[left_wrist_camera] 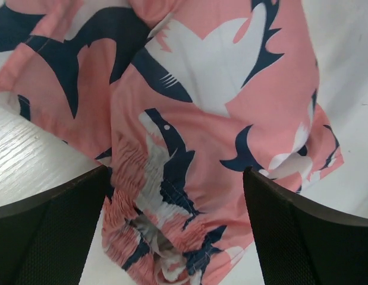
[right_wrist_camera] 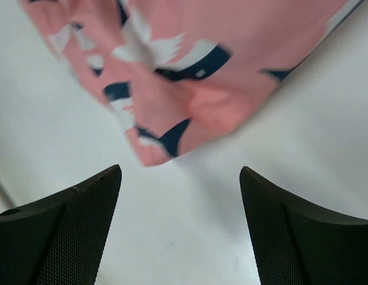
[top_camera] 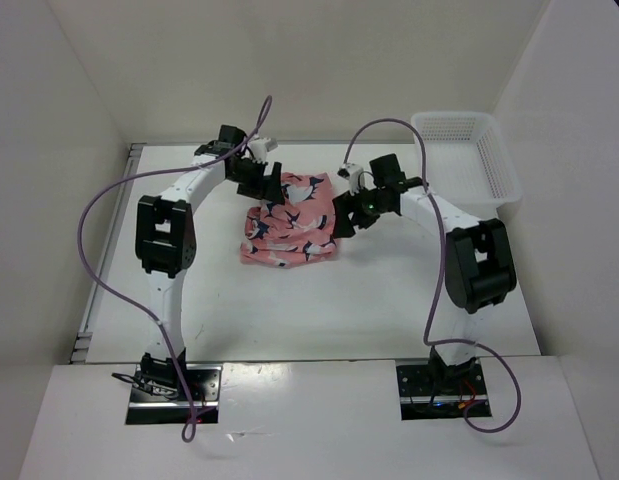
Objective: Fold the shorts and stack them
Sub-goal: Fold the shorts
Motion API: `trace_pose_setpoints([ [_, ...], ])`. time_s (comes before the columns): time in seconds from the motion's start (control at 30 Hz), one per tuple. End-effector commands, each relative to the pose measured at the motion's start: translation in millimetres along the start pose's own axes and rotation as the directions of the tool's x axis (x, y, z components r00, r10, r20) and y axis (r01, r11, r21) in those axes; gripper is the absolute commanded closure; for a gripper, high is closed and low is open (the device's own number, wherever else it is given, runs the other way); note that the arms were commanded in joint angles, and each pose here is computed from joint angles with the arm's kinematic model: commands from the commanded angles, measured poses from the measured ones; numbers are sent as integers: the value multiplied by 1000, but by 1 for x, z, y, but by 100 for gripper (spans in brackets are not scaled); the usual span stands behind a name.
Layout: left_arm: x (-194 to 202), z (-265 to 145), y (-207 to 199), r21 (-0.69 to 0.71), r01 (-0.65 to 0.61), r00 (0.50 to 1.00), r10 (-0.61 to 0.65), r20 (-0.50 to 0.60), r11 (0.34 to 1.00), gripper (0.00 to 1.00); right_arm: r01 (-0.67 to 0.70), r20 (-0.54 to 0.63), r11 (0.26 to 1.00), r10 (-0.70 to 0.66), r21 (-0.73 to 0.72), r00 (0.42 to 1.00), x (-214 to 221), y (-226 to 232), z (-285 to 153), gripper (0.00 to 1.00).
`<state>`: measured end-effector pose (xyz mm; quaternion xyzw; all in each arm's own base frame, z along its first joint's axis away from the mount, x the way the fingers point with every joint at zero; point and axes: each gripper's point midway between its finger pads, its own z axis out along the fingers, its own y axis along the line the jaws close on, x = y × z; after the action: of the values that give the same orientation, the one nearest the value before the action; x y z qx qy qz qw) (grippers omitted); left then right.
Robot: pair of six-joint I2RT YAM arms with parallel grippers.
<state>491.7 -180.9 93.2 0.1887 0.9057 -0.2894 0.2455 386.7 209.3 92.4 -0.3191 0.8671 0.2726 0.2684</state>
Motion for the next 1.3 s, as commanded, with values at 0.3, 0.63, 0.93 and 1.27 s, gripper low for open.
trace_pose_setpoints([
  [0.3, 25, 18, 31, -73, 37, 998, -41, -55, 997, 49, -134, 43, 988, 131, 81, 991, 13, 34, 14, 26],
  [0.63, 26, 19, 22, -50, 31, 998, -34, -58, 998, 59, -170, 41, 973, 166, 158, 985, 13, 40, 48, 41],
  [0.93, 11, 10, 22, -77, 15, 999, -18, -35, 997, 70, -106, 28, 941, 102, 321, 994, 28, 19, 60, 89],
  [1.27, -22, -19, 49, -170, 16, 999, -8, 48, 985, 90, 149, -115, 976, -132, 158, 985, 68, 48, 39, 100],
])
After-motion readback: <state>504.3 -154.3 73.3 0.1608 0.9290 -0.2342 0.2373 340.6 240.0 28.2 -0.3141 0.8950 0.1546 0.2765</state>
